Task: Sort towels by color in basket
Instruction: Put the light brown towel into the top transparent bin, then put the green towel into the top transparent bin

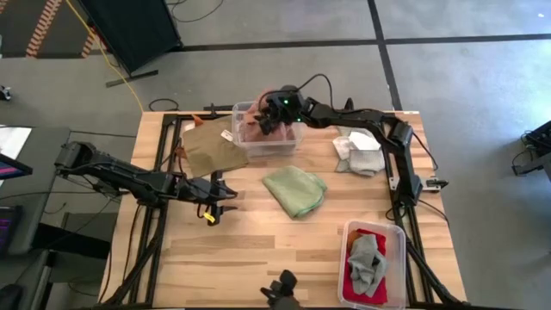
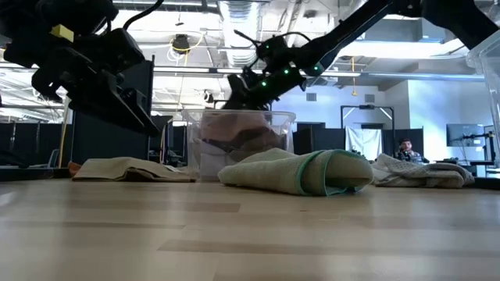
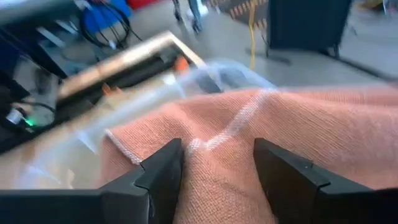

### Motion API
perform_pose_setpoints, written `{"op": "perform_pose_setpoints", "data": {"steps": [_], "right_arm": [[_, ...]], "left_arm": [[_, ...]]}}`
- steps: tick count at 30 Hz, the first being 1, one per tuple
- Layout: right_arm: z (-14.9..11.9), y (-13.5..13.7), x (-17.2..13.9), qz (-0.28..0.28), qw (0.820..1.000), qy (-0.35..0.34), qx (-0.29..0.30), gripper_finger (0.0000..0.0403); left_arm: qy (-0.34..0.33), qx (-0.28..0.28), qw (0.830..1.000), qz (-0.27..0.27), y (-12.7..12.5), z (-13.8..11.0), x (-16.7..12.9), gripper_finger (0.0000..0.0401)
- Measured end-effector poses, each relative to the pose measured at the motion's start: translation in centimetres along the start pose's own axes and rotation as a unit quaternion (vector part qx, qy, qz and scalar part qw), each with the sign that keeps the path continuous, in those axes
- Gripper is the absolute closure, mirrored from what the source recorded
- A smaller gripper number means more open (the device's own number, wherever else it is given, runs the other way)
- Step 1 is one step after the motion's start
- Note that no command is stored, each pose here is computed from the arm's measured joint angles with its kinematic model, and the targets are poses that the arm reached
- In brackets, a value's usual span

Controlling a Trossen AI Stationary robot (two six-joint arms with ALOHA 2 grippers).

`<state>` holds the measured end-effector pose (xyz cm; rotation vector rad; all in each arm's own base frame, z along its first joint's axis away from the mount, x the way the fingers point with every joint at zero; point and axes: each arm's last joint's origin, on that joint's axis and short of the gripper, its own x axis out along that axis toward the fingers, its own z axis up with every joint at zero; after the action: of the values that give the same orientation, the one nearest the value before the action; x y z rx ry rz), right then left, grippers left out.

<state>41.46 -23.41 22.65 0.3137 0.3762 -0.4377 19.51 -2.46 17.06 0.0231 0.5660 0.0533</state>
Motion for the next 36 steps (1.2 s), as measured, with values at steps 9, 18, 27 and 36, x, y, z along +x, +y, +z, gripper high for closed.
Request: {"op": "perform_pose_setpoints", "data": {"steps": [9, 18, 27, 36], "right_arm": [[-3.2, -1.7, 1.2, -0.034, 0.993, 0.103, 0.036, 0.017], [-3.8, -1.3, 1.5, -0.034, 0.991, 0.115, 0.055, 0.017], [0.6, 1.8, -2.4, -0.001, 0.998, 0.055, 0.02, 0.017], [5.1, 6.6, -9.8, 0.043, 0.997, 0.017, -0.069, 0.017]], "left_arm": [[-0.02, -0.002, 1.0, 0.003, 0.0, 0.4, 0.0, 0.017], [-0.017, -0.014, 1.0, 0.002, -0.1, 0.3, 0.0, 0.017], [-0.017, -0.022, 1.0, 0.003, -0.1, 0.3, 0.0, 0.017], [-0.017, -0.022, 1.0, 0.002, -0.1, 0.3, 0.0, 0.017]]}}
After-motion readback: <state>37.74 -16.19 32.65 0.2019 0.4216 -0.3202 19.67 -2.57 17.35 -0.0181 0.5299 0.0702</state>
